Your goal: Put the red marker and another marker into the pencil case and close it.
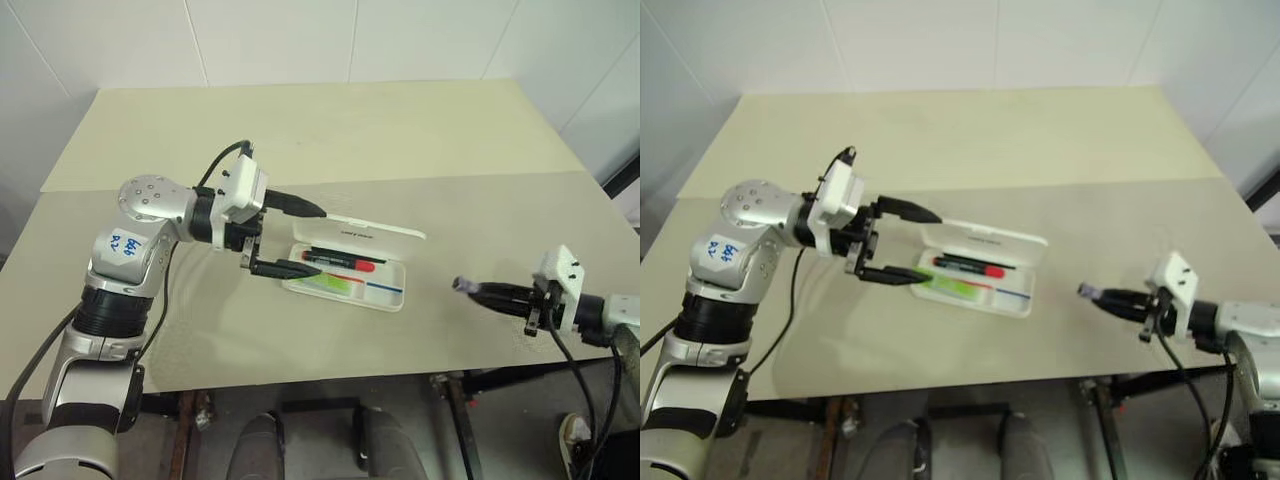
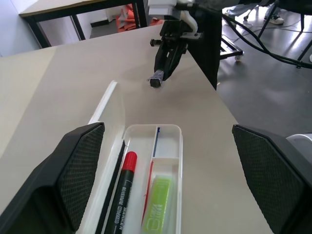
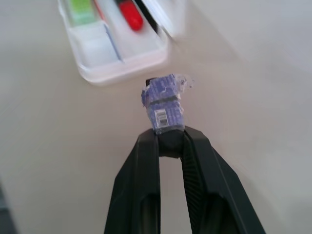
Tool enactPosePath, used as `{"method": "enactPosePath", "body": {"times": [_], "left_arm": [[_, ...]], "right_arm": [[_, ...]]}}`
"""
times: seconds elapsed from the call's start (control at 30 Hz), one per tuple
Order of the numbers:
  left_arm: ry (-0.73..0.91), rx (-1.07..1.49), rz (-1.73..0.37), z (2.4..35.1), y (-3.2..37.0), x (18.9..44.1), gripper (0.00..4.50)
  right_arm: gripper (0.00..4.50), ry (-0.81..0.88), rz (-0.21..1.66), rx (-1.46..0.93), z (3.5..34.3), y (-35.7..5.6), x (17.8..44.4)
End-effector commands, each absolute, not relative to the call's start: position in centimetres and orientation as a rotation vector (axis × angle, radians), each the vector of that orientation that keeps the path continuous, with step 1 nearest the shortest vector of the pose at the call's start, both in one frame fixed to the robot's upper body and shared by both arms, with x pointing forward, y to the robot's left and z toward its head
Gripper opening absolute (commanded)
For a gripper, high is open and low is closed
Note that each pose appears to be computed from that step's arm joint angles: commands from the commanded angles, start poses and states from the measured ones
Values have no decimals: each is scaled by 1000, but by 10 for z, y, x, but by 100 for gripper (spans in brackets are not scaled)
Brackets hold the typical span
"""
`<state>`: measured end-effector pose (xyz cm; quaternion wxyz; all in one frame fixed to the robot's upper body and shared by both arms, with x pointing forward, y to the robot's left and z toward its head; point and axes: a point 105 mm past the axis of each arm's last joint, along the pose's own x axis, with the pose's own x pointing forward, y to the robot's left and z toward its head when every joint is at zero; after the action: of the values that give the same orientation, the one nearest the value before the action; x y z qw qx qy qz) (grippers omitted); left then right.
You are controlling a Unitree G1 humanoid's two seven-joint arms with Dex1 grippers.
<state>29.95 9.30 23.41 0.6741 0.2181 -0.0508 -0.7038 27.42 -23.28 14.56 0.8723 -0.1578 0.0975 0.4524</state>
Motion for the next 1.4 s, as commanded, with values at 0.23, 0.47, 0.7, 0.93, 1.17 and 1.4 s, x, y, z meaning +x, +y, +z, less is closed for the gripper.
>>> {"method": "enactPosePath", "body": {"times": [0.23, 0.47, 0.7, 0.93, 1.17, 1.4], "left_arm": [[-107, 540, -1568, 218, 110, 302, 450], [-73, 562, -1522, 204, 123, 306, 450], [-70, 558, -1499, 202, 127, 305, 450], [-74, 547, -1484, 201, 127, 304, 450], [-75, 547, -1476, 202, 127, 303, 450], [-76, 544, -1477, 203, 126, 303, 450]], "right_arm": [[30, 49, 1089, -242, 168, -142, 267], [30, 104, 1149, -250, 149, -129, 282], [30, 166, 1123, -284, 136, -152, 297], [30, 202, 1119, -312, 125, -165, 304], [30, 192, 1155, -289, 122, -150, 304], [30, 194, 1183, -269, 120, -138, 302]]}}
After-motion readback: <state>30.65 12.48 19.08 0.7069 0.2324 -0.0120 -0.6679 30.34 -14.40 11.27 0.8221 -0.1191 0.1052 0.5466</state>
